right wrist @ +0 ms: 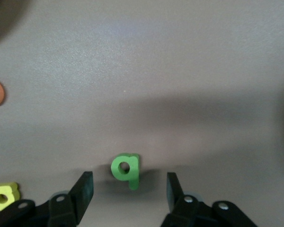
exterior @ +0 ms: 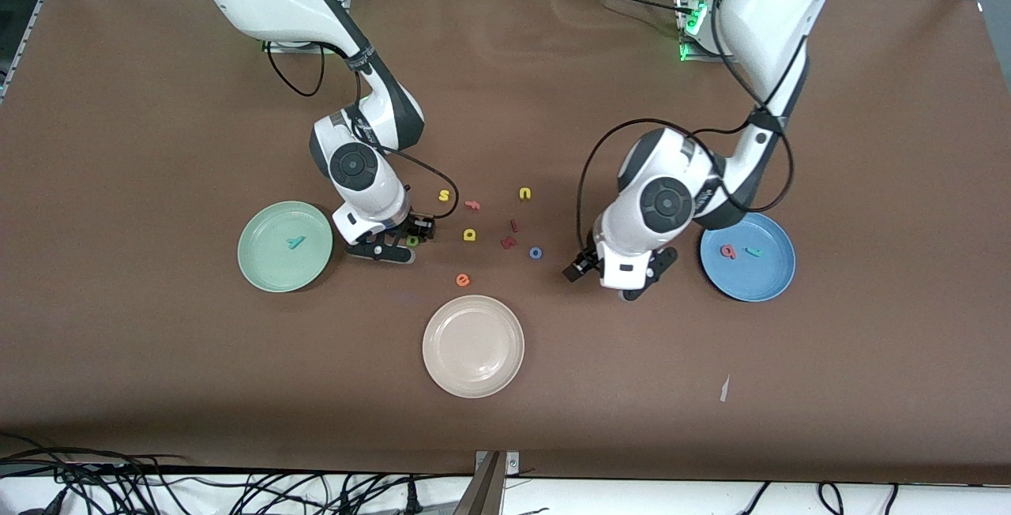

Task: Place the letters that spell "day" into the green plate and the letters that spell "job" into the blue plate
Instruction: 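Grasp the blue o with the left gripper while the right gripper grasps the green q, then drop the q on the green plate while the left gripper lifts the o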

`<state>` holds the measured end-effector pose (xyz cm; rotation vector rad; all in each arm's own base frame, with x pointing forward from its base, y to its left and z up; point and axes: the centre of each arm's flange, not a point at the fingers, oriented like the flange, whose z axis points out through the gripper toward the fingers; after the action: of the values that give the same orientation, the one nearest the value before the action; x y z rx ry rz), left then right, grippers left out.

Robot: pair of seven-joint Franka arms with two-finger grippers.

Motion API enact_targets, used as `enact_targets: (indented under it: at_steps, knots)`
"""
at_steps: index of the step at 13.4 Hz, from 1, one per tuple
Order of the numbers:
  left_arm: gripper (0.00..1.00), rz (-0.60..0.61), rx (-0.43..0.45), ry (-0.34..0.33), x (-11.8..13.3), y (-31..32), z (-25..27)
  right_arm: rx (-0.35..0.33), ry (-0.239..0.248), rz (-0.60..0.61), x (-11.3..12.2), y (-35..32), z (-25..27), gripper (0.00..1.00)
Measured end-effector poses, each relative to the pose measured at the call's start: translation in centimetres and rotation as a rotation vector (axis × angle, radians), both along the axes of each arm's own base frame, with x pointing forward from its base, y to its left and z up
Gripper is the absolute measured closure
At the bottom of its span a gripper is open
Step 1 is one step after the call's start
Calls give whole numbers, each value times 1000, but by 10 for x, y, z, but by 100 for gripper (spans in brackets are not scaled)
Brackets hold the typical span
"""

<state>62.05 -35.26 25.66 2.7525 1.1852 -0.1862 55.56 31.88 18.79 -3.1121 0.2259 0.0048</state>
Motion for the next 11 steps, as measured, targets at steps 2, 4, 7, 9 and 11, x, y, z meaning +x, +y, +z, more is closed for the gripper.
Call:
enact_targets:
  at_steps: [2,4,7,9,11]
  knots:
    - [0,48,9,-20,-12,-27,-14,-4,-1,8,-1,1,-7,31]
    - [0,74,62,-42,-29,-53,-31,-7,1,13,-3,2,-11,33]
    - [0,93,117,-43,-49,-75,-59,-14,-4,24,-2,3,-12,46]
    - [3,109,126,-29,-55,-80,-71,-17,-11,26,0,2,-10,66]
    - [7,121,130,-20,-57,-81,-77,-18,-12,29,0,2,-10,72]
